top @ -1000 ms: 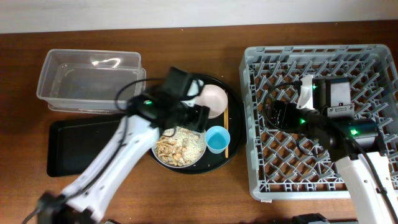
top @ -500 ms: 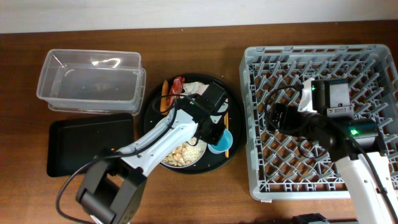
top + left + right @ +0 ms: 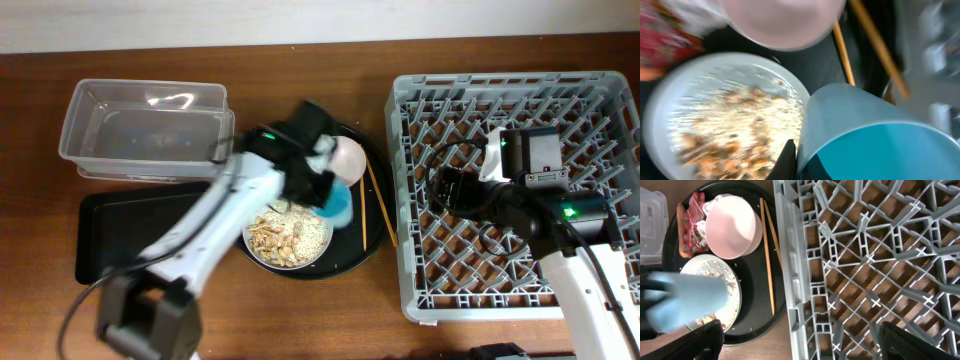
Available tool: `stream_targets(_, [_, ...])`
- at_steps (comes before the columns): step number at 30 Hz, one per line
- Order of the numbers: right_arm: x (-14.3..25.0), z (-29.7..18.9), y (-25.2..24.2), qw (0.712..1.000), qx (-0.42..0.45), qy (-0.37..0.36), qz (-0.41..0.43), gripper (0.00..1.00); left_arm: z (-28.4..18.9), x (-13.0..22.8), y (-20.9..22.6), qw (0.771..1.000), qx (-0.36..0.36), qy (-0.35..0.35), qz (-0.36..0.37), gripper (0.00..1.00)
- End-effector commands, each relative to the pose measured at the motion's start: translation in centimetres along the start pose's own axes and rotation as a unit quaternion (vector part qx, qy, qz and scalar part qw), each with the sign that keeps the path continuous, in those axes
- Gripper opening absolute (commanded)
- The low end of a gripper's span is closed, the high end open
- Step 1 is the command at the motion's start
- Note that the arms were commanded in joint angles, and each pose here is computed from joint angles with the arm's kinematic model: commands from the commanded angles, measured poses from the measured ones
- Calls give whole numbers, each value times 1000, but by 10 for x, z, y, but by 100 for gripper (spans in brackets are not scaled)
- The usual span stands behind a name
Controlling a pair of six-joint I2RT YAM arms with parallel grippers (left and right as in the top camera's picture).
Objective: Sort waste into correct bins and load items into the dishwasher rack
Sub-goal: 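Grasp the blue cup with the left gripper and lift it, then hand the blue cup from the left gripper to the right gripper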
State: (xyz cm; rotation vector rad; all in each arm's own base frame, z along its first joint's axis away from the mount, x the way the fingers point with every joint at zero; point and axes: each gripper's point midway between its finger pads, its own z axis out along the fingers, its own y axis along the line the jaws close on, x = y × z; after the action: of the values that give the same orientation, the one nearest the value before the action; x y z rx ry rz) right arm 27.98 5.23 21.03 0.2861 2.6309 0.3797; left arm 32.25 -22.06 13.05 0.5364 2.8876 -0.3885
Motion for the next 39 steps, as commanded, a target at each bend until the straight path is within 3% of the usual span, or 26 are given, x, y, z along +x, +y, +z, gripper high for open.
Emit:
stream_targets(1, [-7,-4,1,1000,0,-10,5,98,-71,-25,9,991,97,-88,-40,0])
stream_targets(3, [-6,-5,25,997,-67,-5,-37,99,-99,-32,-1,967,224,-114,-26,0])
stream_targets(5, [-5,-17,68,974,-192,-8,-116,91,-137,-34,-14,919,366,-145,4,0])
stream_targets(7, [-4,-35,102,940,-296,-21,-168,86,-159,-34,-16,887,431,-163,13,0])
stream_targets(10, [-8,-64,135,888,-405,-49,-214,85,-181,-33,-20,854,488,-181,27,0])
stream_targets(13, [-11,-88,155,841,-472,-75,-251,88,-186,-32,-24,845,503,-180,30,0])
stream_targets(16, [-8,-95,165,823,-490,-83,-274,88,-204,-28,-32,814,550,-182,39,0])
stream_targets(22, [5,-110,197,775,-525,-101,-336,88,-204,-28,-33,813,552,-182,39,0])
stream_targets(29, [0,-116,225,761,-529,-134,-351,90,-204,-28,-33,813,553,-179,36,0])
stream_targets(39, [-17,-76,232,800,-483,-138,-327,88,-206,-25,-34,809,561,-171,26,0])
